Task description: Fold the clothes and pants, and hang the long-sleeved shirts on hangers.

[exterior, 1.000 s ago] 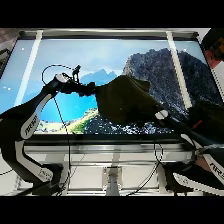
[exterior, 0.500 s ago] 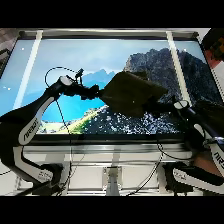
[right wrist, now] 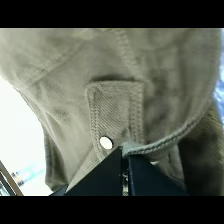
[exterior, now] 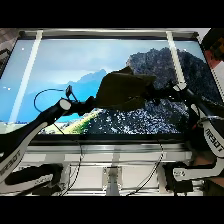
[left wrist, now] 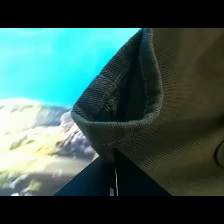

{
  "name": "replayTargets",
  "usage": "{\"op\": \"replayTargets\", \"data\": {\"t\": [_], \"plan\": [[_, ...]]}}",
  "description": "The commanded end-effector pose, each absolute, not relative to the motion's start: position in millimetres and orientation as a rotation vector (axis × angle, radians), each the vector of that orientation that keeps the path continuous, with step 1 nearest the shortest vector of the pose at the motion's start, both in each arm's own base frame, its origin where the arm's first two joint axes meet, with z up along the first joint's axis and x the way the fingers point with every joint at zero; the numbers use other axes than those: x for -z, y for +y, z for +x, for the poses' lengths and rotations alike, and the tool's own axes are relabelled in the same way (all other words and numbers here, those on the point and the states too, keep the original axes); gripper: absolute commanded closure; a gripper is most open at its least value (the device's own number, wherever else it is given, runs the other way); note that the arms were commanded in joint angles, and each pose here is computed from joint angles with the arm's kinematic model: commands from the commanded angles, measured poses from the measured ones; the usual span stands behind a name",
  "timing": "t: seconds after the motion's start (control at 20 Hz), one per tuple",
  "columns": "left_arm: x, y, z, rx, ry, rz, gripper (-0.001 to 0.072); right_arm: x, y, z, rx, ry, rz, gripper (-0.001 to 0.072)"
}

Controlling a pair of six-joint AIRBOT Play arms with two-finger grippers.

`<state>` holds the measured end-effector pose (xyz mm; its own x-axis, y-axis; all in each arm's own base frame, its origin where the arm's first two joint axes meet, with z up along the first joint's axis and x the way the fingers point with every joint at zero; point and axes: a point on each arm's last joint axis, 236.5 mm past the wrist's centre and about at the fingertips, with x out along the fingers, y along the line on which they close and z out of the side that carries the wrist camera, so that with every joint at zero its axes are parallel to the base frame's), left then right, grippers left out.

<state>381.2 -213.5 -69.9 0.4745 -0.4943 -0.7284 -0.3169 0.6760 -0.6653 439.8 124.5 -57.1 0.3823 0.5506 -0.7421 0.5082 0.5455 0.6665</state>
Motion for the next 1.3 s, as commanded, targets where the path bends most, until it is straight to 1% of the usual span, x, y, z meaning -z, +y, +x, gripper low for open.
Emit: {"op": "replayTargets", "data": {"t": [0.0,0.05,0.1,0.15,0.2,0.3,0.35,0.5,0.6,0.7,0.75,0.85,0.95,1.05,1.15,1.25], "plan": [[55.3,-210.6,372.4,0.086,1.022,-0.942,0.0698,58.9,129.3,441.7,-0.068,1.285,1.046,0.0677],[51.5,-216.5,371.8,0.102,1.013,-0.936,0.0698,58.3,131.6,437.9,-0.077,1.303,1.047,0.0638],[49.1,-222.6,370.9,0.108,1.008,-0.952,0.0698,57.2,136.2,430.4,-0.095,1.340,1.045,0.0482],[46.0,-227.0,372.0,0.102,0.999,-0.993,0.0698,55.4,141.7,421.5,-0.128,1.379,1.028,0.0306],[42.4,-230.4,373.9,0.092,0.987,-1.040,0.0698,51.7,148.5,409.1,-0.197,1.428,0.982,0.0283],[39.2,-232.4,376.5,0.078,0.973,-1.086,0.0698,41.2,154.7,398.1,-0.272,1.459,0.932,0.0285],[38.9,-232.0,377.2,0.077,0.969,-1.085,0.0697,31.9,153.2,402.6,-0.300,1.413,0.895,0.0285],[38.9,-233.2,376.4,0.080,0.971,-1.083,0.0697,-3.4,139.3,411.6,-0.286,1.284,0.824,0.0286],[38.9,-233.3,376.3,0.081,0.971,-1.083,0.0697,-26.4,126.1,404.4,-0.259,1.233,0.739,0.0286],[38.9,-233.2,376.4,0.081,0.971,-1.083,0.0697,-40.7,106.1,386.8,-0.171,1.206,0.680,0.0293],[38.9,-233.4,376.2,0.081,0.971,-1.082,0.0697,-42.1,95.2,374.2,-0.111,1.198,0.671,0.0337],[38.9,-233.9,376.0,0.082,0.972,-1.082,0.0698,-32.5,88.9,334.4,-0.034,1.220,0.717,0.0350],[38.9,-235.0,375.3,0.084,0.973,-1.081,0.0698,-9.2,97.6,289.3,0.016,1.274,0.817,0.0509],[39.0,-239.8,372.2,0.095,0.981,-1.074,0.0698,9.8,112.7,260.8,0.037,1.266,0.943,0.0508],[39.6,-246.7,367.1,0.117,0.990,-1.045,0.0698,12.3,129.0,257.9,0.019,1.171,1.113,0.0490],[40.3,-255.1,360.6,0.145,1.001,-1.010,0.0697,12.7,142.3,262.6,0.000,1.086,1.249,0.0368]]}}
